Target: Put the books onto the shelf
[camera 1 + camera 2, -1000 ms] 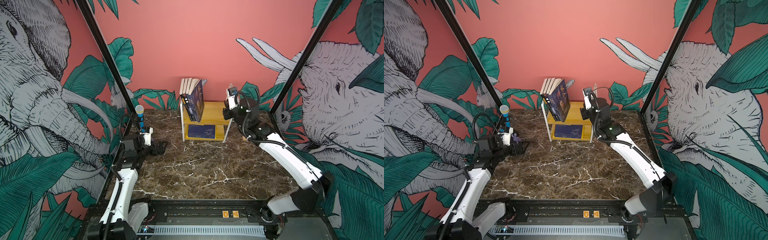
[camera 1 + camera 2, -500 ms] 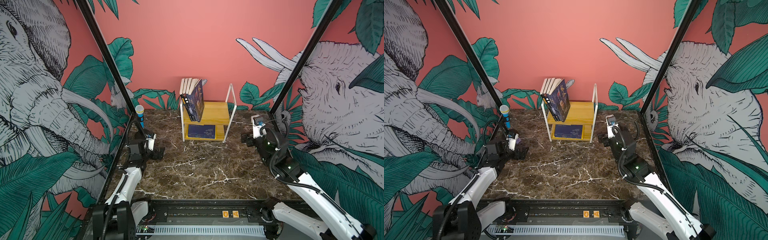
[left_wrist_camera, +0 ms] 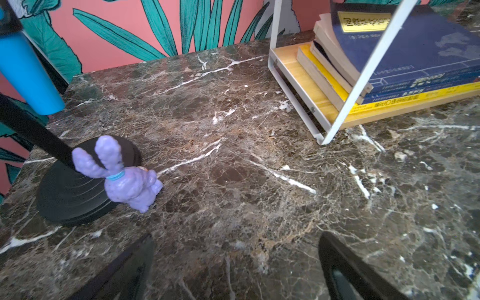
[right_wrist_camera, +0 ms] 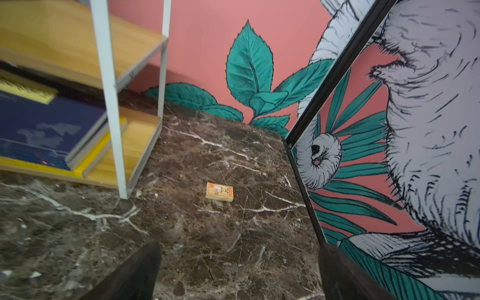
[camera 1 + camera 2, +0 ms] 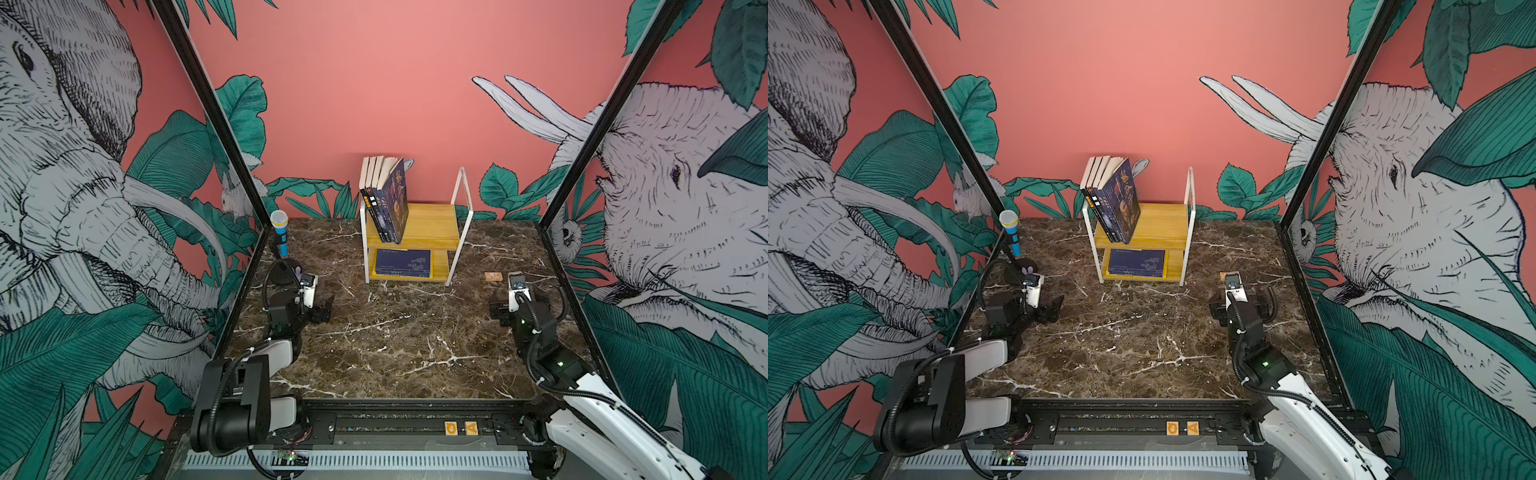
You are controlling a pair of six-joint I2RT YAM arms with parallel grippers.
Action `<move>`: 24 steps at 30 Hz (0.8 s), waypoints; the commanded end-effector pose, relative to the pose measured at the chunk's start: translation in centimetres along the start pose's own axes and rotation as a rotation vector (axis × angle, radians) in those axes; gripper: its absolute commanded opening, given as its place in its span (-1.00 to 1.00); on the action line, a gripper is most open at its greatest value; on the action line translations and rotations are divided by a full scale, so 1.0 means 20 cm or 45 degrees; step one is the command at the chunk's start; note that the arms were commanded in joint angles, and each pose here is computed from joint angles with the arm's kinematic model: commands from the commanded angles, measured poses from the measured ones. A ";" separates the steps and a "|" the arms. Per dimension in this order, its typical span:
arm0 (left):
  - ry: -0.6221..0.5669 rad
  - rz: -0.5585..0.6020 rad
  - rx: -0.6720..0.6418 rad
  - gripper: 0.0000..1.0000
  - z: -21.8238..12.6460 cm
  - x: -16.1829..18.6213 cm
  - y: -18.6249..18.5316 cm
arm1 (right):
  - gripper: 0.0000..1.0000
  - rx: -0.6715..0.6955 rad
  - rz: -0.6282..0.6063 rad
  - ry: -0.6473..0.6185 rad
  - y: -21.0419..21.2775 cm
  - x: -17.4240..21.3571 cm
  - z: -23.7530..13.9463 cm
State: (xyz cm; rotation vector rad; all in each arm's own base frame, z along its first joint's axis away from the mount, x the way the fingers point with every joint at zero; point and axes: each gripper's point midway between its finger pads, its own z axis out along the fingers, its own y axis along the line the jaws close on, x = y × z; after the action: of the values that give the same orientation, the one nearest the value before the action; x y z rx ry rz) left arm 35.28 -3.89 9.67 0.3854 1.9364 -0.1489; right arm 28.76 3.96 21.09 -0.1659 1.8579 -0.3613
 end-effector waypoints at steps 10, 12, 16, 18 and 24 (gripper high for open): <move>-0.167 0.019 -0.173 0.99 0.09 -0.11 0.09 | 0.97 0.166 0.099 0.024 -0.07 0.27 0.30; -0.161 0.002 -0.206 0.99 0.11 -0.08 0.11 | 0.98 0.169 0.117 0.015 -0.07 0.30 0.34; -0.075 -0.060 -0.295 0.99 0.14 -0.04 0.19 | 0.99 0.175 0.118 0.018 -0.07 0.34 0.40; -0.059 -0.076 -0.331 0.99 0.18 -0.06 0.23 | 0.99 0.166 0.090 0.010 -0.06 0.34 0.42; -0.036 -0.060 -0.339 0.99 0.18 -0.06 0.22 | 0.99 0.186 0.119 -0.044 -0.09 0.31 0.52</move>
State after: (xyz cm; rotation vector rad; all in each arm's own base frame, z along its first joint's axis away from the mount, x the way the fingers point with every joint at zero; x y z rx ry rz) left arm 40.40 -1.47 9.57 0.1882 1.8942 0.0533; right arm 34.66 -1.34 10.22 -0.0161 1.9194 -0.4633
